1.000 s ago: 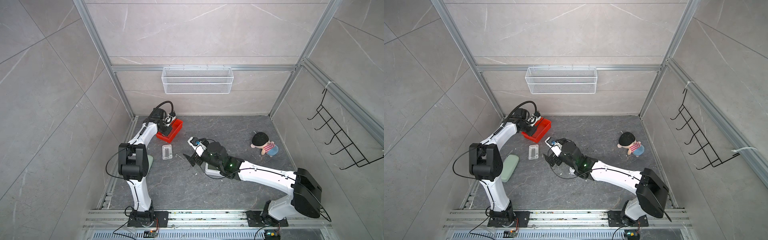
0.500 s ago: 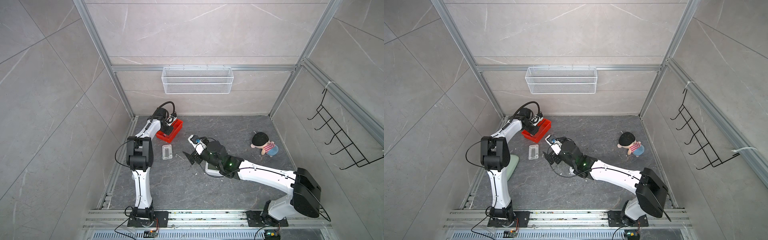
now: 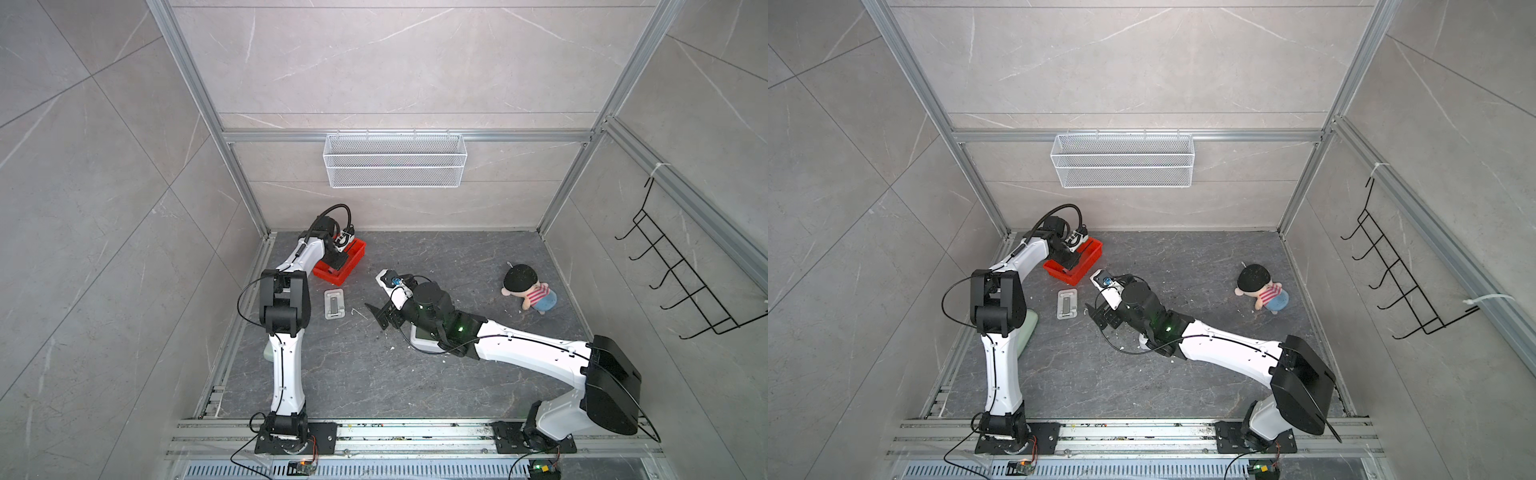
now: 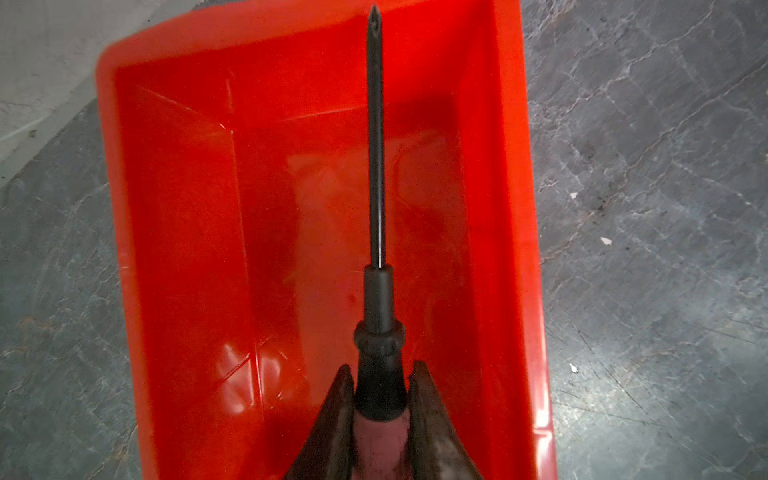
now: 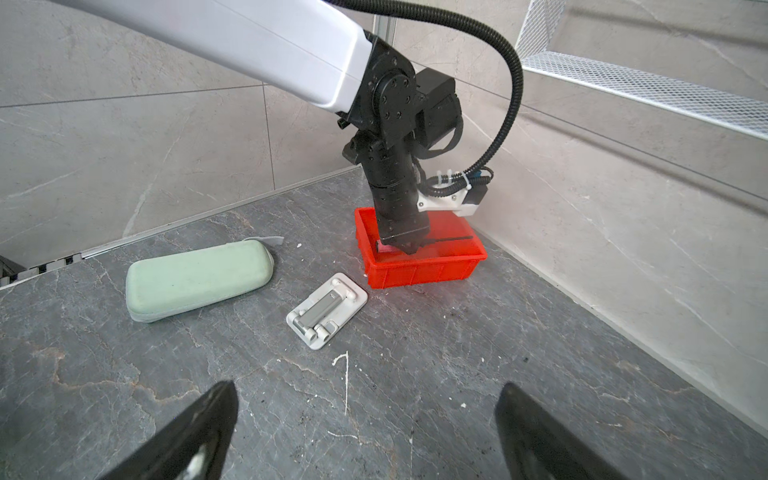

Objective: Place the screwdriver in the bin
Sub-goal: 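Lower the screwdriver into the red bin and open the left gripper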

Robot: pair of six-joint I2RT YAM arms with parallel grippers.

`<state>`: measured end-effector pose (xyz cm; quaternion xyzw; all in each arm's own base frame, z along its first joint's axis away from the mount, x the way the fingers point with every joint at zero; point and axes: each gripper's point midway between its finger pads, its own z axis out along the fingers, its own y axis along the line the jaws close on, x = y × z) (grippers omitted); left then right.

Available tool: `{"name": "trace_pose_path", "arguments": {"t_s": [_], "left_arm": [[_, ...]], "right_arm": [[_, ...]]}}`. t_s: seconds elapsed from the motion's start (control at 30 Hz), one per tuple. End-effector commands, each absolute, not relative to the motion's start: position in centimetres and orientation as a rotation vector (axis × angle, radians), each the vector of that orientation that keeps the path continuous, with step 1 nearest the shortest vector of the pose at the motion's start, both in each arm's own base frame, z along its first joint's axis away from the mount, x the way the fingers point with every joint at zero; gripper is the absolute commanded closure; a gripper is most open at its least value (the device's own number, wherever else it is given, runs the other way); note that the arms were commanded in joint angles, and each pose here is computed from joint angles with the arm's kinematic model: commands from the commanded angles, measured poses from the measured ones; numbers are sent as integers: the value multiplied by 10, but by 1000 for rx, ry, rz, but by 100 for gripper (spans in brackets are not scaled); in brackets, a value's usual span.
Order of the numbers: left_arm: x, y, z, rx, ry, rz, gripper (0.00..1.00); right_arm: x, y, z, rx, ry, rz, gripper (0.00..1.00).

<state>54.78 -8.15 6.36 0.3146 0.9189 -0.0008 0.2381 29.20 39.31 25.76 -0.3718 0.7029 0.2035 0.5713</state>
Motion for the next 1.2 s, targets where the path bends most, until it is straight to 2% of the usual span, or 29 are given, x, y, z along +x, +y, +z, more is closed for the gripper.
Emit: {"name": "trace_pose_path", "arguments": {"t_s": [0.0, 0.3, 0.47, 0.67, 0.73, 0.77, 1.03, 1.17], "left_arm": [[549, -76, 63, 852, 2540, 2, 100], [546, -75, 56, 874, 2568, 6, 100], [547, -74, 63, 877, 2569, 4, 76], [550, -76, 81, 857, 2535, 4, 61], [550, -76, 92, 849, 2516, 14, 48], [550, -76, 97, 848, 2508, 17, 44], [544, -73, 150, 803, 2418, 78, 38], [534, -74, 179, 753, 2366, 93, 26]], "right_arm": [[291, 399, 262, -858, 1648, 500, 1], [290, 399, 261, -866, 1653, 501, 1], [290, 399, 261, -862, 1655, 506, 1], [290, 399, 265, -841, 1647, 522, 1], [290, 399, 266, -839, 1647, 525, 1], [290, 399, 267, -836, 1645, 526, 1], [290, 395, 270, -806, 1638, 532, 1], [290, 391, 272, -793, 1635, 527, 1]]}}
